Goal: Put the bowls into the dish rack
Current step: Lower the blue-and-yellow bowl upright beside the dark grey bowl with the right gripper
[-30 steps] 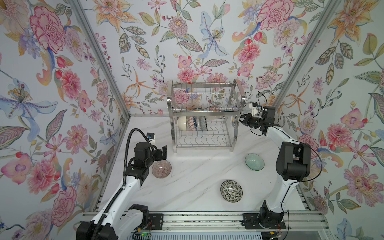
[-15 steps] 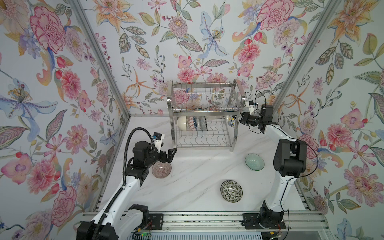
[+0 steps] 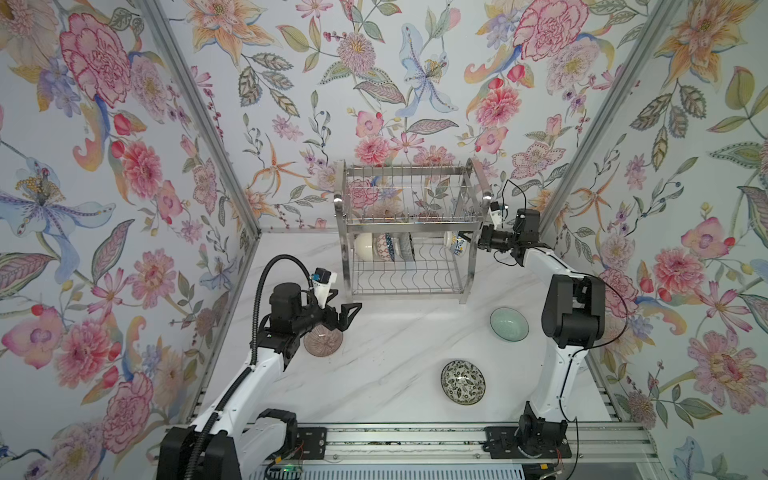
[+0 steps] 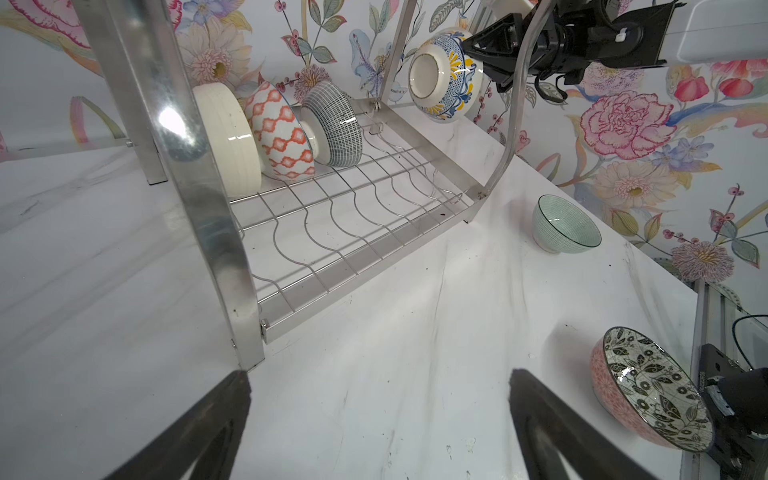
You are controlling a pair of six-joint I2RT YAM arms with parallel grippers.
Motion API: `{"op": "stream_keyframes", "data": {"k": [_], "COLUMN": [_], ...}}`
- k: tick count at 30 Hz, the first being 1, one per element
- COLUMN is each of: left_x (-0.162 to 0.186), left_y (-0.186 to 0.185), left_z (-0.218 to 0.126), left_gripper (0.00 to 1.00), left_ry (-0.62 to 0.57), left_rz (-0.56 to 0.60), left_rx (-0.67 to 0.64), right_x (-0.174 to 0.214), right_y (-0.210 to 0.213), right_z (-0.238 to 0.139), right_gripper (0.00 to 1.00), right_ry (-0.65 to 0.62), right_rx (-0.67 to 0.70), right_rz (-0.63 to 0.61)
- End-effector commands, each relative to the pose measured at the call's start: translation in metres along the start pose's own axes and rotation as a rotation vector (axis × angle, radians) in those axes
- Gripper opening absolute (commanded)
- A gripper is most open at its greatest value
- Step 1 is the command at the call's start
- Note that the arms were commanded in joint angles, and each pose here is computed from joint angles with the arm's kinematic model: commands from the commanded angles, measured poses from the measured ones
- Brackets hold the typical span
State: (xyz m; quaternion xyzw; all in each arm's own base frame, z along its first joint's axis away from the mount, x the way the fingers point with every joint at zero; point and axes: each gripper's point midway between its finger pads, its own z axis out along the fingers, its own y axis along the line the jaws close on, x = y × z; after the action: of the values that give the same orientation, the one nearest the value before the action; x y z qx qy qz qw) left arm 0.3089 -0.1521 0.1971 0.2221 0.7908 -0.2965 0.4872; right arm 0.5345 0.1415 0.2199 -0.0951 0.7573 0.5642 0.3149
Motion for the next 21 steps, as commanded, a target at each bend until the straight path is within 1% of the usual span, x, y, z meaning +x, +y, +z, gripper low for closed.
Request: {"op": "stream_keyframes", "data": {"k": [1, 9, 21], "left_x": [0.001, 0.005, 0.007], "left_y": [-0.003, -0.006, -0.008], "left_z": [0.001, 0.004, 0.007], "left_gripper": [0.99, 0.99, 0.99], "left_ry": [0.001, 0.011, 0.022], "left_rz": [0.034, 0.045, 0.051], "left_rx": [0.025, 0.035, 0.035], "right_x": [-0.012, -0.006, 0.0], "right_y": [0.018, 0.01, -0.003], "right_z": [0.006, 0.025, 0.04], "right_gripper": [0.02, 0.02, 0.02], "right_ry": [0.012, 0.041, 0.051], "right_rx": [-0.067, -0.082, -0.093], "right_rz": [-0.088, -0.073, -0.046]}}
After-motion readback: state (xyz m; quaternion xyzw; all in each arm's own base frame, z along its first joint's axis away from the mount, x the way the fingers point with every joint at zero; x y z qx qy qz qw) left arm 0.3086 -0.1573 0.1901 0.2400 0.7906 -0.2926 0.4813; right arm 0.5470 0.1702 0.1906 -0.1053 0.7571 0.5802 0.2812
